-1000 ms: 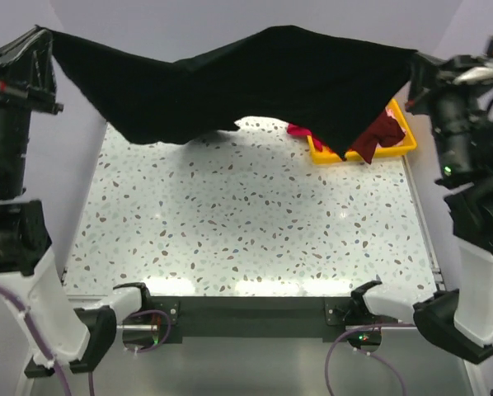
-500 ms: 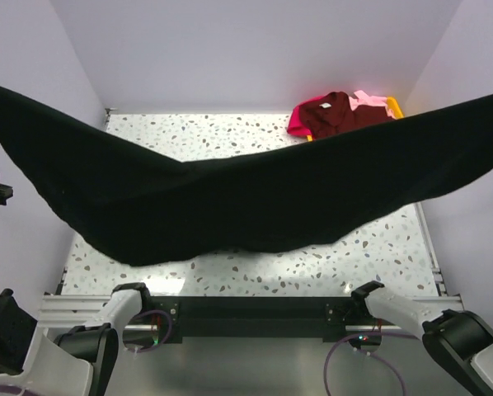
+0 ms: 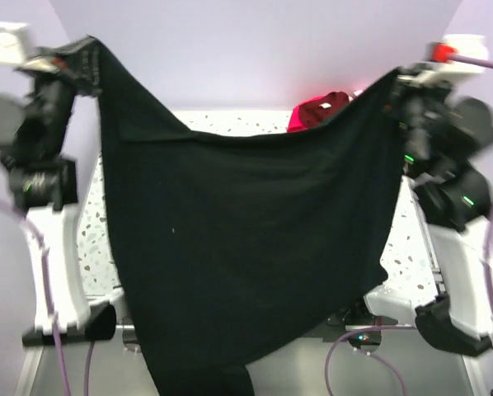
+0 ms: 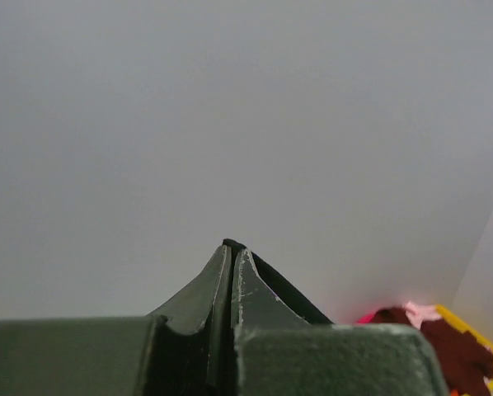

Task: Fold and stack the t-shirts
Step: Flatten the tshirt out

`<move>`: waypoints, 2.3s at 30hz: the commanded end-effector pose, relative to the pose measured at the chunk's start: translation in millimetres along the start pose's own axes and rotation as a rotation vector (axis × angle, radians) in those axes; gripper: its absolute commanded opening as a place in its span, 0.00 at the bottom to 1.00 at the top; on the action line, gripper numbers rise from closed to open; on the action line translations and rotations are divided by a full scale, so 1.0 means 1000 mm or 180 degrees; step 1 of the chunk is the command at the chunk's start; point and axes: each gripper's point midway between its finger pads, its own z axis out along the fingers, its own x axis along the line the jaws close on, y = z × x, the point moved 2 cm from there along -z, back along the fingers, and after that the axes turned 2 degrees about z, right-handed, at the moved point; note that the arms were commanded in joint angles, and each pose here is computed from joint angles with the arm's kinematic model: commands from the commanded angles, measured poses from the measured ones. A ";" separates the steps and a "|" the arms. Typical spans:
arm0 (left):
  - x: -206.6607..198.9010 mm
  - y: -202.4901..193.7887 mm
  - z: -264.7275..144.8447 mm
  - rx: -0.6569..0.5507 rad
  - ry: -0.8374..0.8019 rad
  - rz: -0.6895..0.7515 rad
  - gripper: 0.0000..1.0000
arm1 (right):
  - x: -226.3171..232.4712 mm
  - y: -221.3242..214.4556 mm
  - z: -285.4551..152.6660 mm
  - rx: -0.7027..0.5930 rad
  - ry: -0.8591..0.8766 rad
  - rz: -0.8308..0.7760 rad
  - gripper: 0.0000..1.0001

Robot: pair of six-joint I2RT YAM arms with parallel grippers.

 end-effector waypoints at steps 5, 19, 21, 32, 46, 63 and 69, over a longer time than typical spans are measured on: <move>0.087 -0.193 0.080 0.0983 0.0372 0.0013 0.00 | 0.048 -0.126 0.104 0.0580 -0.0168 -0.0202 0.00; 0.107 -0.304 0.136 0.1695 0.0952 0.0337 1.00 | 0.092 -0.278 0.185 0.1555 0.0240 0.0091 0.97; 0.088 -0.311 0.114 0.1814 0.0858 0.0248 1.00 | 0.095 -0.288 0.164 0.1699 0.0379 0.0148 0.97; 0.058 -0.413 -0.023 0.3083 0.0966 -0.0328 1.00 | 0.162 -0.368 0.033 0.2548 0.1301 0.0496 0.97; 0.062 -0.520 -0.104 0.4328 0.1034 -0.0490 1.00 | 0.188 -0.463 -0.030 0.3422 0.1361 0.0626 0.93; 0.081 -0.600 -0.144 0.4937 0.1214 -0.0629 1.00 | 0.195 -0.544 -0.022 0.4190 0.0787 0.0518 0.93; 0.090 -0.611 -0.127 0.4850 0.1230 -0.0682 1.00 | 0.180 -0.569 -0.008 0.4389 0.0532 0.0932 0.93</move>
